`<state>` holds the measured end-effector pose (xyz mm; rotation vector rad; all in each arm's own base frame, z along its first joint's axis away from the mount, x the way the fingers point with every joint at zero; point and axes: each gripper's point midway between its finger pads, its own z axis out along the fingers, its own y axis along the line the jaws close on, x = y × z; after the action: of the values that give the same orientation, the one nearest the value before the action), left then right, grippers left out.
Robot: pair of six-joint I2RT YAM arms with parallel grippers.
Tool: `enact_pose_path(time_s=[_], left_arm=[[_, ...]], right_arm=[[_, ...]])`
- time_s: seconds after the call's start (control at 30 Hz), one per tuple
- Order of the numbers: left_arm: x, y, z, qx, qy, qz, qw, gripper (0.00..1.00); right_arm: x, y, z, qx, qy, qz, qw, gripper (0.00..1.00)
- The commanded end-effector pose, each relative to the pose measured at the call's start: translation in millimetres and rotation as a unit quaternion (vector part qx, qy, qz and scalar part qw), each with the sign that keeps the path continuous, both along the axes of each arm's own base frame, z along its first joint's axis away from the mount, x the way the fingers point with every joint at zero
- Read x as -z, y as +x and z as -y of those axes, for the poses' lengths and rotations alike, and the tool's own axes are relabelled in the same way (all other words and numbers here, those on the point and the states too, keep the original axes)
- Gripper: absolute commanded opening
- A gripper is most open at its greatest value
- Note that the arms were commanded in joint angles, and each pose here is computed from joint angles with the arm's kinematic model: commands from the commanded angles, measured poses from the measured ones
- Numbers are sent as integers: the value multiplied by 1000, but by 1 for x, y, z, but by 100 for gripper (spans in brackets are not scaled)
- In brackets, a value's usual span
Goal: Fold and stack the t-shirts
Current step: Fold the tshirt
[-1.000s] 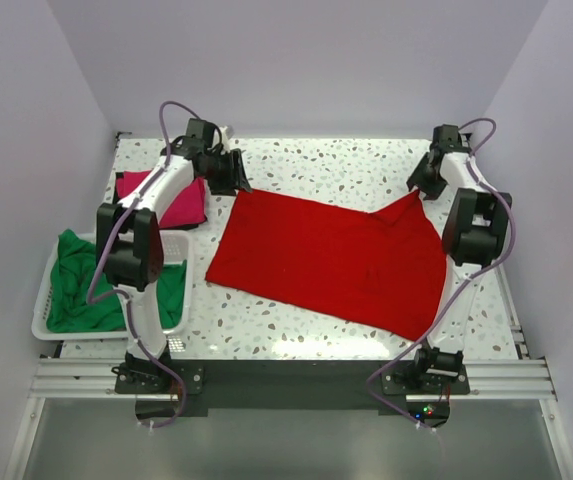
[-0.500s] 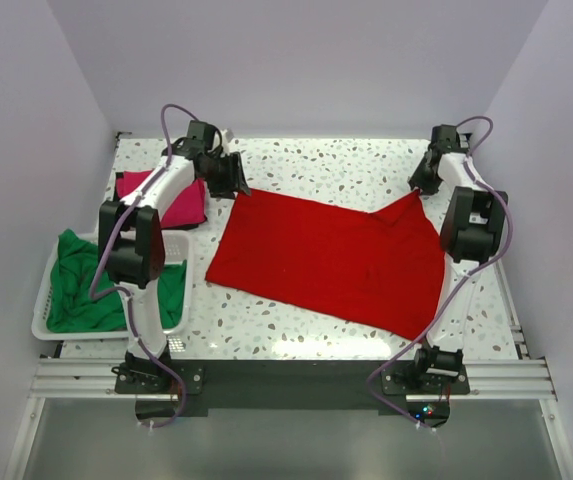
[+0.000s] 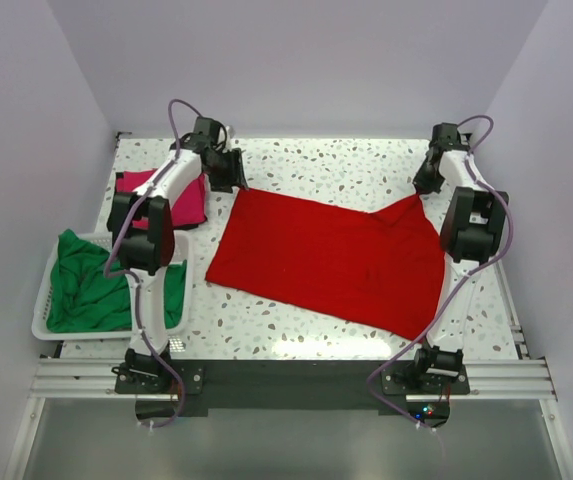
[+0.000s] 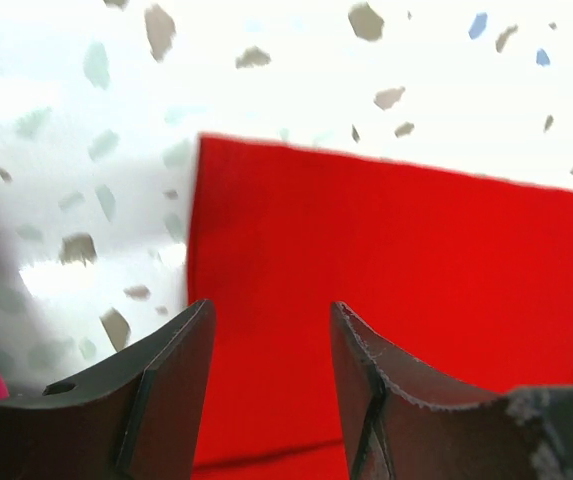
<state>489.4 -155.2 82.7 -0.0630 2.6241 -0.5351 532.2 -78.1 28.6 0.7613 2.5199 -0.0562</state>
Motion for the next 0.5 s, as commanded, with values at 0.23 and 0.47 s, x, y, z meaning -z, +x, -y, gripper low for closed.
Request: enact_pose_path(time_s=[0.23,0.47], left_arm=[[22,55,-27,-23,80,47,995,52],[39,65,-25,-18,77,65,995,49]], right_arm=[[-38,-16,6,11,-13,-6,1000,0],[-38,-21,-3,5,10,-9,1000,0]])
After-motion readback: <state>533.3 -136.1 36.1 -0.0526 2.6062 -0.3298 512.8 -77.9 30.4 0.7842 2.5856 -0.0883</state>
